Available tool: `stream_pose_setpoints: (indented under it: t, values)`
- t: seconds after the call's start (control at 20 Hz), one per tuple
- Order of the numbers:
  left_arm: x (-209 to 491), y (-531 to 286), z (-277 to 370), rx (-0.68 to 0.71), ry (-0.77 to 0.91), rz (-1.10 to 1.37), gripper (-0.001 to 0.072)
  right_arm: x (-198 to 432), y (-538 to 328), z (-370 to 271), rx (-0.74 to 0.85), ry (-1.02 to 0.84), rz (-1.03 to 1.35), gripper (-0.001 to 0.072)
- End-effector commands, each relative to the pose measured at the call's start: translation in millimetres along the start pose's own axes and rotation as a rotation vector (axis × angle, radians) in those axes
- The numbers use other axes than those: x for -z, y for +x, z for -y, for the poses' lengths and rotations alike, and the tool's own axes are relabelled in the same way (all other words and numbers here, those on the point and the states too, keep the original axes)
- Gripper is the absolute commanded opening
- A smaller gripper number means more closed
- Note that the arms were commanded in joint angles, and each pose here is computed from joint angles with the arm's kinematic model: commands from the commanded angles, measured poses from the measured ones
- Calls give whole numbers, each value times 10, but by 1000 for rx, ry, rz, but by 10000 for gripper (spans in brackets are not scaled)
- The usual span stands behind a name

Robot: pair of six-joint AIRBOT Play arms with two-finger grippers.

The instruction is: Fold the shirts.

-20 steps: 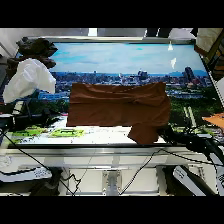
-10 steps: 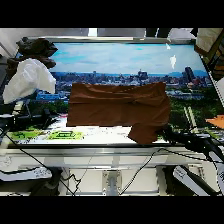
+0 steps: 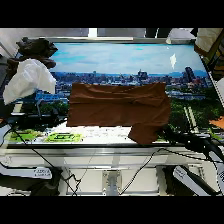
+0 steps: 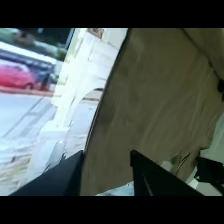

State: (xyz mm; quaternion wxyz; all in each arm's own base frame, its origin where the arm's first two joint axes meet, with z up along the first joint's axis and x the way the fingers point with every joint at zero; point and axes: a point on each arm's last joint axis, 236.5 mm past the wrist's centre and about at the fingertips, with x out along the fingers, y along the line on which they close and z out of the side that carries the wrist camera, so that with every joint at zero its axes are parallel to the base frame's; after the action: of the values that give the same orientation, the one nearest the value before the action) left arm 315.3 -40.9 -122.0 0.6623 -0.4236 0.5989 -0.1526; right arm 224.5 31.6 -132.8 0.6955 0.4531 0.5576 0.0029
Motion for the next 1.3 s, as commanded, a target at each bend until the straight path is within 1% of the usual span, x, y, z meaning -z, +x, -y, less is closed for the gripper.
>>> stream_pose_setpoints:
  t: [0.0, 0.05, 0.1, 0.15, 0.2, 0.25, 0.35, 0.5, 0.65, 0.8, 0.9, 1.05, 1.2, 1.25]
  values:
    - [119, 217, 34, -44, 57, -58, 349, -18, 1, 13, 5, 2, 8, 29]
    - [153, 241, 62, -41, 66, -71, 348, -17, 1, 12, 4, 2, 7, 29]
    - [171, 248, 78, -38, 69, -79, 320, -23, 1, 2, 0, 5, 10, 30]
    - [180, 241, 94, -32, 76, -86, 202, -33, 1, -21, -10, 9, 14, 29]
    - [185, 229, 129, -21, 91, -94, 46, -40, 0, -66, -29, 1, 17, 29]
    - [189, 213, 181, -6, 106, -105, 15, -40, -4, -147, -63, -21, 18, 28]
    - [187, 150, 330, 34, 135, -134, 15, -59, -36, -374, -156, -57, 31, 28]
    - [156, -43, 792, 167, 193, -180, 14, -176, -181, -757, -302, -86, 101, 27]
    - [-34, -315, 1314, 290, 283, -155, 14, -269, -379, -1088, -422, -109, 172, 27]
    - [-255, -577, 1754, 368, 351, -90, 14, -242, -647, -1430, -509, -220, 191, 26]
    - [-375, -714, 1968, 396, 395, -33, 14, -400, -852, -1595, -505, -298, 269, 26]
    - [-549, -836, 2130, 387, 445, 43, 14, -773, -1110, -1737, -463, -349, 404, 25]
    - [-741, -987, 2374, 434, 470, 133, 14, -1068, -1366, -1875, -432, -392, 516, 25]
    - [-851, -1034, 2425, 427, 479, 179, 14, -1200, -1457, -1889, -409, -396, 569, 25]
